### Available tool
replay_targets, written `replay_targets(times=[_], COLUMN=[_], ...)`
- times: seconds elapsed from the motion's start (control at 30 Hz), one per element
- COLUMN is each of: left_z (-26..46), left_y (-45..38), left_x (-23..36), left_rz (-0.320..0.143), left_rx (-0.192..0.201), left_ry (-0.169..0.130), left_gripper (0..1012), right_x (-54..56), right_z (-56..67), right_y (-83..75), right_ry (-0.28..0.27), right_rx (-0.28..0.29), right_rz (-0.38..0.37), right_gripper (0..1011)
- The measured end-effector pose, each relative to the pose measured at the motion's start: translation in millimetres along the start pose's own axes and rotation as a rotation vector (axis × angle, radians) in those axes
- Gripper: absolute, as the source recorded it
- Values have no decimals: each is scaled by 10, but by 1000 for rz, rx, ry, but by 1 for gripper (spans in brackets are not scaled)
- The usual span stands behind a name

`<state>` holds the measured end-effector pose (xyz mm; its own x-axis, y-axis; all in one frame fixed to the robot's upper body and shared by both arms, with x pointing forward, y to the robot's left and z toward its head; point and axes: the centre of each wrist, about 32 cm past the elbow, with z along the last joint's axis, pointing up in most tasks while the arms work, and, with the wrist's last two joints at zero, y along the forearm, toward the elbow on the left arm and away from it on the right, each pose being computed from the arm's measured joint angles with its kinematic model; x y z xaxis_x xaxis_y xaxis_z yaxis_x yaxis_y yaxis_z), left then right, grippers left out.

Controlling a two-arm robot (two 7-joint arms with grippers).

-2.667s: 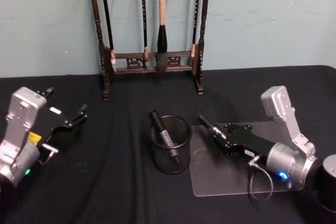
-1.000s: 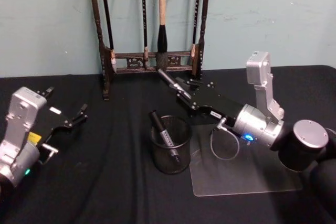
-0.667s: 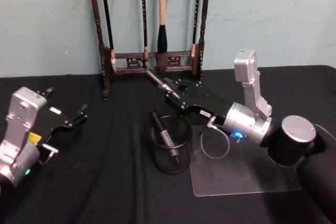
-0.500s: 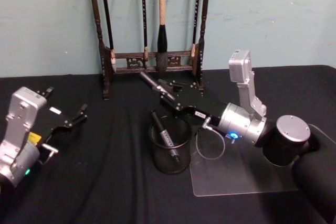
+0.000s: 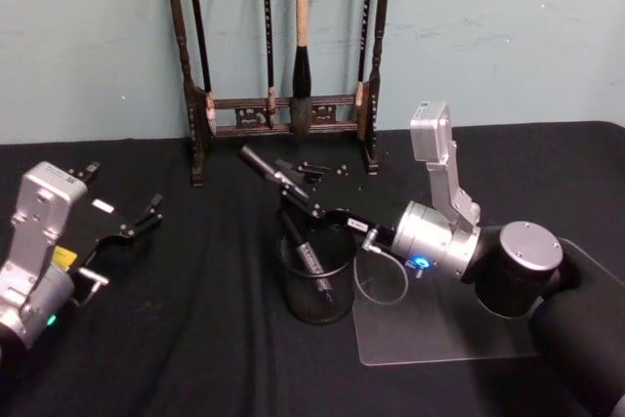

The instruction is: Pick up the water-based marker from the table and place it into the pen holder.

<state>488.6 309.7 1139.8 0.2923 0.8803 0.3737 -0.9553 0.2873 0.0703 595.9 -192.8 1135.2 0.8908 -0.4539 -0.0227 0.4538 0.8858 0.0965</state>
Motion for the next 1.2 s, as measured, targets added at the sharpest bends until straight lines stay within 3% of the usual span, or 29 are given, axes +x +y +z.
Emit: replay_targets(times=[0.93,1.03,1.17,1.2], left_z=[0,0,0,0], left_y=[0,0,0,0], left_x=[0,0,0,0], left_rz=[0,0,0,0], left_rx=[0,0,0,0], left_ry=[0,0,0,0], left_gripper=[1009,1009,1009,1009], right_x=[-44,-43,-42,-42], right_z=[-72,-72,-71,-71], right_y=[-67,-67,-66,-67], right_ry=[29,29,29,29], right_rx=[-23,-24,-23,-23], right_rz=[-23,-22,-22,-22], right_gripper=[218,247,417,417])
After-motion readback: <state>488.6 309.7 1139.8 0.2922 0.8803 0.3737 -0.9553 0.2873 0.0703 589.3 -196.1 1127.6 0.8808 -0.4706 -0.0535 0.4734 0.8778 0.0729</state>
